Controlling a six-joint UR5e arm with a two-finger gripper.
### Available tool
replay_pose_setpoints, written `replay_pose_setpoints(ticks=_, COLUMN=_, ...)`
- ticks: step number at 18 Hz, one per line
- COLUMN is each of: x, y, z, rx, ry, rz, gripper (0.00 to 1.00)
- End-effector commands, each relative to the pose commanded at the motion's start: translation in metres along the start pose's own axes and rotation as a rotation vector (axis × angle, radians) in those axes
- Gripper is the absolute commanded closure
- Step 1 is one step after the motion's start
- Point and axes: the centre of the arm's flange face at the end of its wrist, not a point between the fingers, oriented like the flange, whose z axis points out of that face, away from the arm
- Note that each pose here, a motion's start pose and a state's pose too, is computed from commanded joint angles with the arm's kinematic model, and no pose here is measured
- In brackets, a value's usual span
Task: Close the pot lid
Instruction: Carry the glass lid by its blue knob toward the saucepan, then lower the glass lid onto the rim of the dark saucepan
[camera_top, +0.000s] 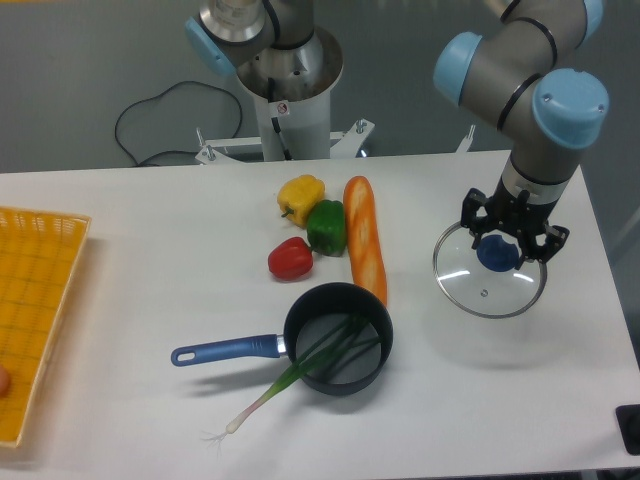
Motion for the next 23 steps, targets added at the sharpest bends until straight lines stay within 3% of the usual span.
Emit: replay_pose_setpoints(ticks=23, x=0.103, y=-0.099, z=-0.038, rx=0.121, ry=0.043, rz=-0.118, gripper=0.61)
